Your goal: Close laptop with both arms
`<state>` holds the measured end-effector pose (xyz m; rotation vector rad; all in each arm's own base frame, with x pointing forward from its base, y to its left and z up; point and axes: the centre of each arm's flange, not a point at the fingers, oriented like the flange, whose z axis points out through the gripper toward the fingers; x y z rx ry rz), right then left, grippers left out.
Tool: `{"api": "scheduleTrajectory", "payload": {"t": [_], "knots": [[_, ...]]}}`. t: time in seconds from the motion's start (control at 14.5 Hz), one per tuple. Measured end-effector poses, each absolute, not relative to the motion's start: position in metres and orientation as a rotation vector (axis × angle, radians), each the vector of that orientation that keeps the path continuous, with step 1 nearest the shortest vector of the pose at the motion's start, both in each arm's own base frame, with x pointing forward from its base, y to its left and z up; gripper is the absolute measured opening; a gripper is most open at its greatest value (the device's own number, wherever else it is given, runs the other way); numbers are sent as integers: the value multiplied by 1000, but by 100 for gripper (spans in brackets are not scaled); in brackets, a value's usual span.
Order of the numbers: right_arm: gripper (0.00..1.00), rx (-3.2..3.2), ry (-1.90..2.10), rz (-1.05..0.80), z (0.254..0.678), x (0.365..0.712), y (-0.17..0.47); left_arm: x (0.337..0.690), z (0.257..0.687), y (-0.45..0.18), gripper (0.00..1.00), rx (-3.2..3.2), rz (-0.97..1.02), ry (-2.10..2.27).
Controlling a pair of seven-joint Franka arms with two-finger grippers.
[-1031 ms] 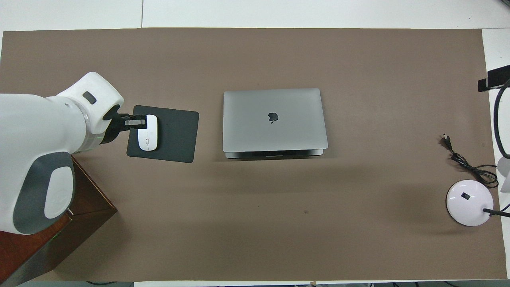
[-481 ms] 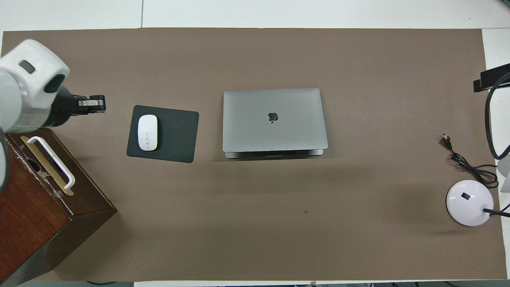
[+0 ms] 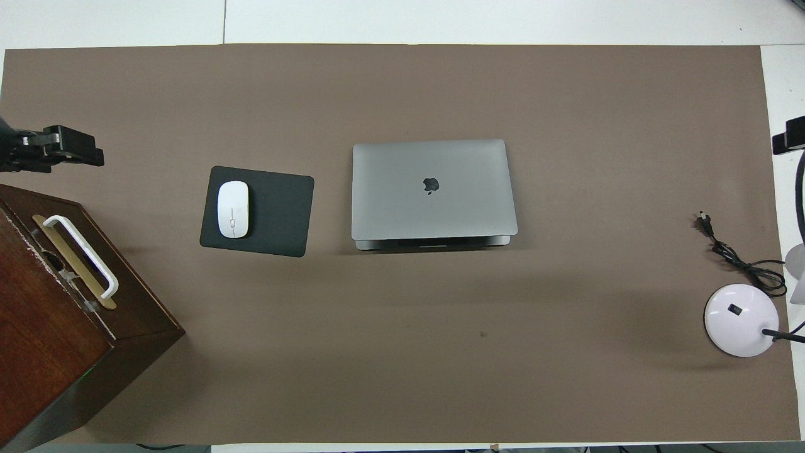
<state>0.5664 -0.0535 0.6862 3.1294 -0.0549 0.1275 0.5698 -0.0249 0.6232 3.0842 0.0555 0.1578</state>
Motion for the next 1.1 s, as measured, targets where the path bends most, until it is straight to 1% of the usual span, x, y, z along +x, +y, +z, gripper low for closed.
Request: {"api": "scheduleTrajectory", "payload": {"t": [0.07, 0.14, 0.41, 0.62, 1.1], "knots": [[100, 3130, -53, 138, 691, 564, -53, 567, 625, -22, 97, 3087, 123, 60], [100, 3130, -51, 147, 694, 561, -52, 564, 626, -19, 100, 3090, 90, 67], [100, 3130, -55, 168, 702, 556, -54, 554, 629, -2, 100, 3104, -33, 56], [100, 3131, -61, 165, 702, 554, -56, 550, 628, -1, 100, 3153, -73, 25], [100, 3137, -68, 118, 675, 557, -59, 549, 629, -3, 100, 3157, -84, 19]]}}
